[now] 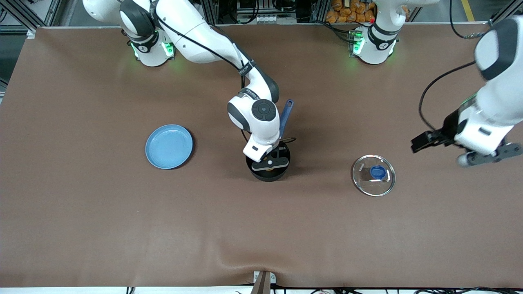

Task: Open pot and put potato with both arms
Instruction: 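Release the lid with the left gripper and raise it away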

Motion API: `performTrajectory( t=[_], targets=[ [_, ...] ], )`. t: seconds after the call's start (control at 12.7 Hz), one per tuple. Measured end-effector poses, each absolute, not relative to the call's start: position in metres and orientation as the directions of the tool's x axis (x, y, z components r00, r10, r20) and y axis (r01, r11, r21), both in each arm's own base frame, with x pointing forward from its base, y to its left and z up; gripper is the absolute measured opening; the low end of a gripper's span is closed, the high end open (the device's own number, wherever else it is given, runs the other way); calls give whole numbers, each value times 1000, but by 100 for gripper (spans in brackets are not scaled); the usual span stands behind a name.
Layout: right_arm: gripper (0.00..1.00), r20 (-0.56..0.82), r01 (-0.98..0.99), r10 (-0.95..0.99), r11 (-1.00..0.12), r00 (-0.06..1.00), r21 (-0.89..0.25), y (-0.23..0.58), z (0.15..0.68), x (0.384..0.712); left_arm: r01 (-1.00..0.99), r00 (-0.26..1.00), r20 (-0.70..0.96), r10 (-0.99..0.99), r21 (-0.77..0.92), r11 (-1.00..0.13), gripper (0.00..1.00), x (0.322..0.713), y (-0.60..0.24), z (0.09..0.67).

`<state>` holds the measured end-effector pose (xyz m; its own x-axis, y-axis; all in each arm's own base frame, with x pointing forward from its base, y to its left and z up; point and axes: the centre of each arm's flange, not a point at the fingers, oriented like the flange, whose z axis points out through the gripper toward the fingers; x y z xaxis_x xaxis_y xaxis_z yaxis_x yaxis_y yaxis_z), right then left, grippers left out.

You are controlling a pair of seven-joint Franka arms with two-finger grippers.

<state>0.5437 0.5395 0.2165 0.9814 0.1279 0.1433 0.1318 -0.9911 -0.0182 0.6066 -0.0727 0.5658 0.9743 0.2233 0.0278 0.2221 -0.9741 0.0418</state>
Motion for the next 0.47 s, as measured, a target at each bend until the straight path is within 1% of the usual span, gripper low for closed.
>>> performTrajectory(
  t=[0.16,0.32,0.47],
  targets=[
    [60,144,131,127,-991,981,-19,540,217,544,230,972,45,233,46,-972,100,590,-65,597],
    [66,144,132,128,-991,981,-19,541,217,542,230,972,41,232,44,-972,100,576,-64,615],
    [86,144,133,129,-991,981,-19,542,217,541,231,972,32,232,40,-972,100,567,-62,624]
  ],
)
